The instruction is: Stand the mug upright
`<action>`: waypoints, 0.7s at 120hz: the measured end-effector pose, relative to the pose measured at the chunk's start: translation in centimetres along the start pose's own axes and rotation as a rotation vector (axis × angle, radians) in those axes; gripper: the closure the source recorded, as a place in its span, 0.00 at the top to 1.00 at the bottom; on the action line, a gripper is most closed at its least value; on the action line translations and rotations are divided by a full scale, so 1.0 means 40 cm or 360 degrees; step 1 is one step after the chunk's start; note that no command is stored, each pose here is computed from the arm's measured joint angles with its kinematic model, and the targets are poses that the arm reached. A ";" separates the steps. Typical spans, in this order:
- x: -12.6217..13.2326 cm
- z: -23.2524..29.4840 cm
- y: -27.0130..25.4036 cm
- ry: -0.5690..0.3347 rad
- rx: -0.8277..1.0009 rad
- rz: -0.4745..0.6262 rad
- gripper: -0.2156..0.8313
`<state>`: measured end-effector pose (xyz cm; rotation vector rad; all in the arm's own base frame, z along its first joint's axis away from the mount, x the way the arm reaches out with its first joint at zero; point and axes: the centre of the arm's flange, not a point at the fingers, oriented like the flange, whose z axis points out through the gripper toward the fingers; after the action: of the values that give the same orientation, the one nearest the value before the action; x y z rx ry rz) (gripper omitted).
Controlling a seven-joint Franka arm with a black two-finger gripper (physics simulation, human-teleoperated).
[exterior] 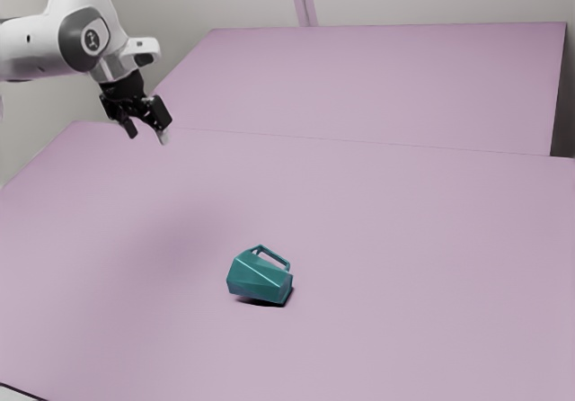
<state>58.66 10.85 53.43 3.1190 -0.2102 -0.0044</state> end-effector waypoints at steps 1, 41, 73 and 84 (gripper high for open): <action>0.000 0.001 0.000 0.0000 -0.0001 -0.0001 0.79; -0.102 0.129 -0.020 0.0010 -0.0247 -0.0201 0.79; -0.151 0.247 -0.031 -0.0033 -0.0503 -0.0401 0.79; -0.156 0.284 -0.019 -0.0048 -0.0594 -0.0448 0.79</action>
<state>52.54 12.28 42.06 2.7486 0.2077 -0.0833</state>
